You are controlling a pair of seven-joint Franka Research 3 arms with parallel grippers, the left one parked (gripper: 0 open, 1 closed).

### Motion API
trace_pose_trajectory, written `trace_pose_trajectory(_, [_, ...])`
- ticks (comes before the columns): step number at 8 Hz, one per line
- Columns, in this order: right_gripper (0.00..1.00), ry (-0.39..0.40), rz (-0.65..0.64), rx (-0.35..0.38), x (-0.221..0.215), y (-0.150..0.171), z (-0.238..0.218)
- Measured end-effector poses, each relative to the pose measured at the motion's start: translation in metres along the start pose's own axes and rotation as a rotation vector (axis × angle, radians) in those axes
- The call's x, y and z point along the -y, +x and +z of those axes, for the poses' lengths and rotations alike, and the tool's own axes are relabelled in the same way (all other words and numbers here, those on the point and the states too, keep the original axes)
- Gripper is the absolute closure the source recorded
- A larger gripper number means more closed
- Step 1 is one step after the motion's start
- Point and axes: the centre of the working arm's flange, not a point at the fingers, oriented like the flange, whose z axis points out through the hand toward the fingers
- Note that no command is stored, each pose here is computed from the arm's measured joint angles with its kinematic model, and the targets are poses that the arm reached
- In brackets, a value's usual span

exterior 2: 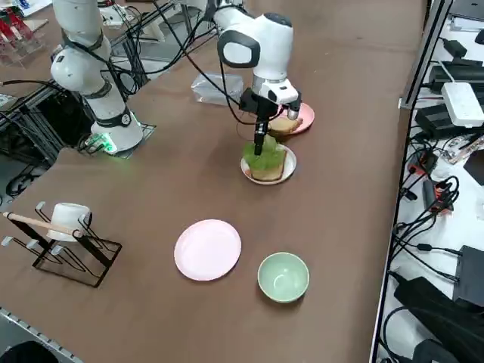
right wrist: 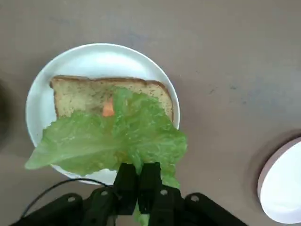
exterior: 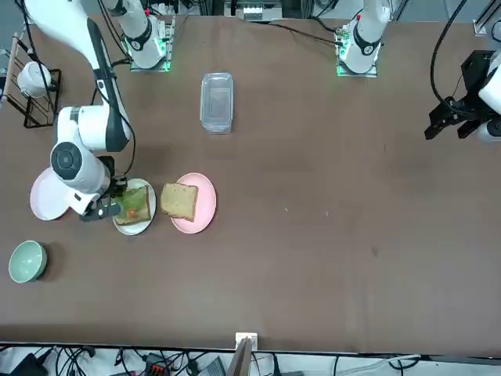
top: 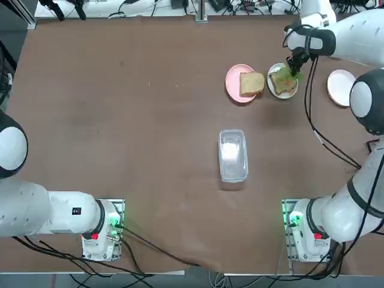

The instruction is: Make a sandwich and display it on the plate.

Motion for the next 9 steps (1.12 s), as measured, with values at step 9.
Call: trace_pose_trajectory(9, [0.82, -0.010, -0.003, 0.000, 0.001, 0.006, 0.026])
